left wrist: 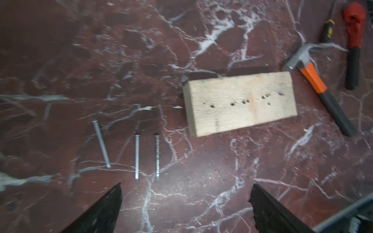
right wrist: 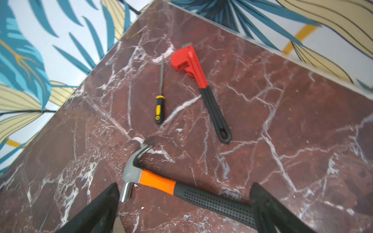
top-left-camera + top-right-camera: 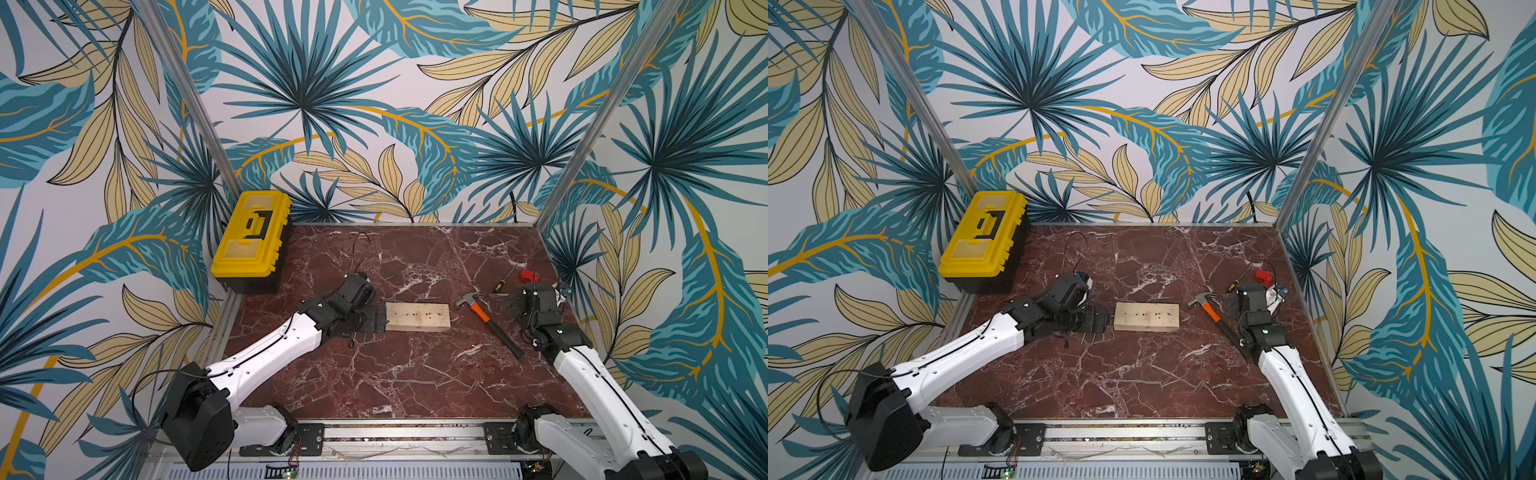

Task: Use a claw hammer to pull out a nail
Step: Reset both arms

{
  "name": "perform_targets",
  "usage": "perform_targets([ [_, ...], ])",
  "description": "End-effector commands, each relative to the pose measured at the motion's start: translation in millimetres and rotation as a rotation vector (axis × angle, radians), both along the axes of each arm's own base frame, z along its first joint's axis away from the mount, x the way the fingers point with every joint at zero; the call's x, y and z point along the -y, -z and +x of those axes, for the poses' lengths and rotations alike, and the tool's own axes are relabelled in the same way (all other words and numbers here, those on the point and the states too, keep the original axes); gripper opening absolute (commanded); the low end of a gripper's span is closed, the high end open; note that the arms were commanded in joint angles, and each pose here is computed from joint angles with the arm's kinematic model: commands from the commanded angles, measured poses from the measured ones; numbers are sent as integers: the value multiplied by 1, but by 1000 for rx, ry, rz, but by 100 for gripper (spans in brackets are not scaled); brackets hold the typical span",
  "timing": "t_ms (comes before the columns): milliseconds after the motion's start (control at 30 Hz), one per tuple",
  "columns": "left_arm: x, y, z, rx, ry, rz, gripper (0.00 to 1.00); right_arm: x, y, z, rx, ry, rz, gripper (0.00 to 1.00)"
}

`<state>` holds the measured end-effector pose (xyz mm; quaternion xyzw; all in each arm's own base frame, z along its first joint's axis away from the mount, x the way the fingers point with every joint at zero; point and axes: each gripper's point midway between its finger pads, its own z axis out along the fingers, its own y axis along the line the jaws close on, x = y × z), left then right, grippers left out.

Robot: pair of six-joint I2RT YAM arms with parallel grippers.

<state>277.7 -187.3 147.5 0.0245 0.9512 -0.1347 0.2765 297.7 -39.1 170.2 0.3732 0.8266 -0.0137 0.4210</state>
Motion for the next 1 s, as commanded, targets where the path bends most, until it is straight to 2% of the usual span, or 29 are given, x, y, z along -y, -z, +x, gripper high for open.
perform_targets([
  [0, -52, -20, 21, 192, -153, 131, 100, -10, -7, 5, -109, -157, -180, 99],
  [200, -137, -32, 28, 419, -357, 263, 99, -24, -41, 32, -43, -241, -460, 99],
  [367, -188, -31, 32, 565, -487, 307, 100, -24, -35, 43, 18, -245, -539, 99],
  [433, -198, -24, 38, 590, -494, 316, 99, -19, -26, 43, 24, -232, -583, 99],
  [567, -214, -1, 61, 551, -493, 386, 99, -8, -10, 40, 10, -189, -671, 99],
  [667, -219, 9, 80, 572, -498, 400, 99, -6, -4, 41, 42, -173, -687, 99],
  [867, -208, 8, 112, 674, -398, 414, 100, -10, 5, 43, 116, -200, -686, 99],
  [967, -212, 9, 115, 736, -434, 379, 100, -7, 12, 46, 136, -192, -686, 99],
])
